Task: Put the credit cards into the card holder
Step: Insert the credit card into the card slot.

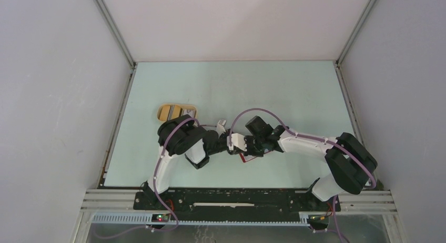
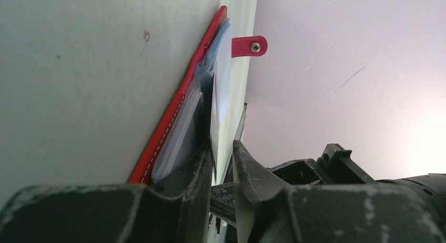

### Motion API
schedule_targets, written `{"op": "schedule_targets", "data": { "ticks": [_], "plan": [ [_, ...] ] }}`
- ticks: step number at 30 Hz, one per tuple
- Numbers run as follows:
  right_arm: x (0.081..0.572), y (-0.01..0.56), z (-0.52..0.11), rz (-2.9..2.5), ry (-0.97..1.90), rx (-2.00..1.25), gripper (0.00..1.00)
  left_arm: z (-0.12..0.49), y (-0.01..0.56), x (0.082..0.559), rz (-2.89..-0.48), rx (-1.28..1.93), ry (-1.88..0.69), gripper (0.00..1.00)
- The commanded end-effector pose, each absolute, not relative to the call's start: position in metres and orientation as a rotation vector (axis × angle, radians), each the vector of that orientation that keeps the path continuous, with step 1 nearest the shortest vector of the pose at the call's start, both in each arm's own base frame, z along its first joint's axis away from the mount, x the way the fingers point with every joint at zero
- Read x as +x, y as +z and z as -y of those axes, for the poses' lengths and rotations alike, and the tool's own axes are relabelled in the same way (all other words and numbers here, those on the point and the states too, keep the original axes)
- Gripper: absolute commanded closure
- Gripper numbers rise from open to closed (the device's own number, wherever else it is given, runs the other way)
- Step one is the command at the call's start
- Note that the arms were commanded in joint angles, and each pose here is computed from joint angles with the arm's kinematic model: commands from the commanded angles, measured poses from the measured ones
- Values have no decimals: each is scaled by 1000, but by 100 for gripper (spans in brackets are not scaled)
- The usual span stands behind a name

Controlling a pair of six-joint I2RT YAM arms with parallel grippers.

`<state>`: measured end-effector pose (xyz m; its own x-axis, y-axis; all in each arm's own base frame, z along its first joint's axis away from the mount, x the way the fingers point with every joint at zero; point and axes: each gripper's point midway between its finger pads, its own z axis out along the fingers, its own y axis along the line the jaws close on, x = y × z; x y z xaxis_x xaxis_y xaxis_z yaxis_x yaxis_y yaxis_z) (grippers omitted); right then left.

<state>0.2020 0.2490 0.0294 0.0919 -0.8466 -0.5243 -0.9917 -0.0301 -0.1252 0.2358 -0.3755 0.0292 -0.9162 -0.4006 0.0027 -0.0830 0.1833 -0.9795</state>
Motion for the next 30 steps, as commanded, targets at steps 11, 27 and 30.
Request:
{"op": "schedule_targets", "data": {
  "ticks": [11,27,30],
  "plan": [
    [225,37,-250,-1778,291,-1869,100,374,1,232,-2296,-497,-1744,74],
    [257,38,-225,-1918,134,-1739,100,373,-6,238,-2320,-490,-1710,69],
    [262,38,-221,-1944,121,-1705,100,372,-9,239,-2322,-499,-1702,68]
  ]
}}
